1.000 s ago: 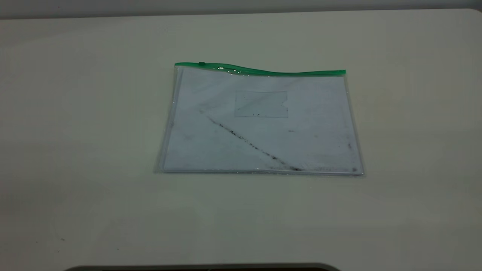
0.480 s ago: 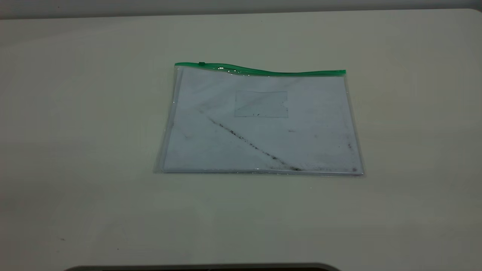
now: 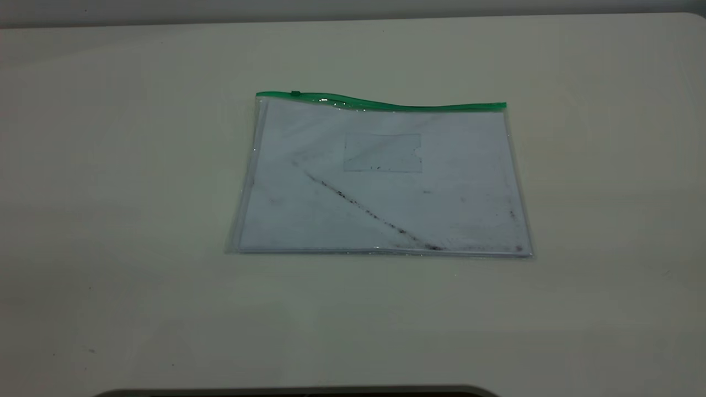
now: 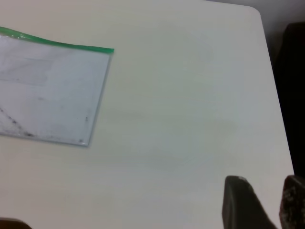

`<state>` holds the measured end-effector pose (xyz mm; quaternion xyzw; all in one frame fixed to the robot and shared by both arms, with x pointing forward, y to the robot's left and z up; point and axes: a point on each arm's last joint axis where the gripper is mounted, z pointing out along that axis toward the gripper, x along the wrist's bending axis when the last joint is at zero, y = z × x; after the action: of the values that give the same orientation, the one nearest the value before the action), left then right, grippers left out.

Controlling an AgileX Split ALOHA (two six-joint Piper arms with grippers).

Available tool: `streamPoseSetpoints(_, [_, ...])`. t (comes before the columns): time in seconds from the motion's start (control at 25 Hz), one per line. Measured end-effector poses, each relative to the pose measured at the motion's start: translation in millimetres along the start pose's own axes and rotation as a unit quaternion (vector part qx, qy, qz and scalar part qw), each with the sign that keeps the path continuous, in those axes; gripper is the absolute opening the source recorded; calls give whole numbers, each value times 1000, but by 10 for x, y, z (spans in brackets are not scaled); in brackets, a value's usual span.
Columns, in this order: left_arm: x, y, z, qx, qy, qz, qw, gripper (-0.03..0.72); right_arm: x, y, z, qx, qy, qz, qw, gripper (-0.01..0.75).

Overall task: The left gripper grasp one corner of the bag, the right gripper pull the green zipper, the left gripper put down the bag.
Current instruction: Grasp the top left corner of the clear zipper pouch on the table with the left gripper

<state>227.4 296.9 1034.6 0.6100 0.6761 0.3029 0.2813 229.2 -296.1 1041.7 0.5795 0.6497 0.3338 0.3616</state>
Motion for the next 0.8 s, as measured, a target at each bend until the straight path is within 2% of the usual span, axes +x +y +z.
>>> streamPoseSetpoints(0.24, [-39, 418, -4, 28, -25, -10, 999, 573, 2, 0, 0, 0, 1, 0, 1000, 256])
streamPoseSetpoints(0.4, [-60, 778, 157, 47, -42, -11, 998, 573, 4, 0, 0, 0, 2, 9, 1000, 361])
streamPoseSetpoints(0.6, [-199, 1200, 578, 68, -133, 10, 989, 573, 8, 6, 5, 1, 5, 28, 1000, 521])
streamPoseSetpoints(0.8, [-318, 1508, 1114, 75, -215, 19, 973, 573, 15, 88, 114, 38, 18, 36, 998, 558])
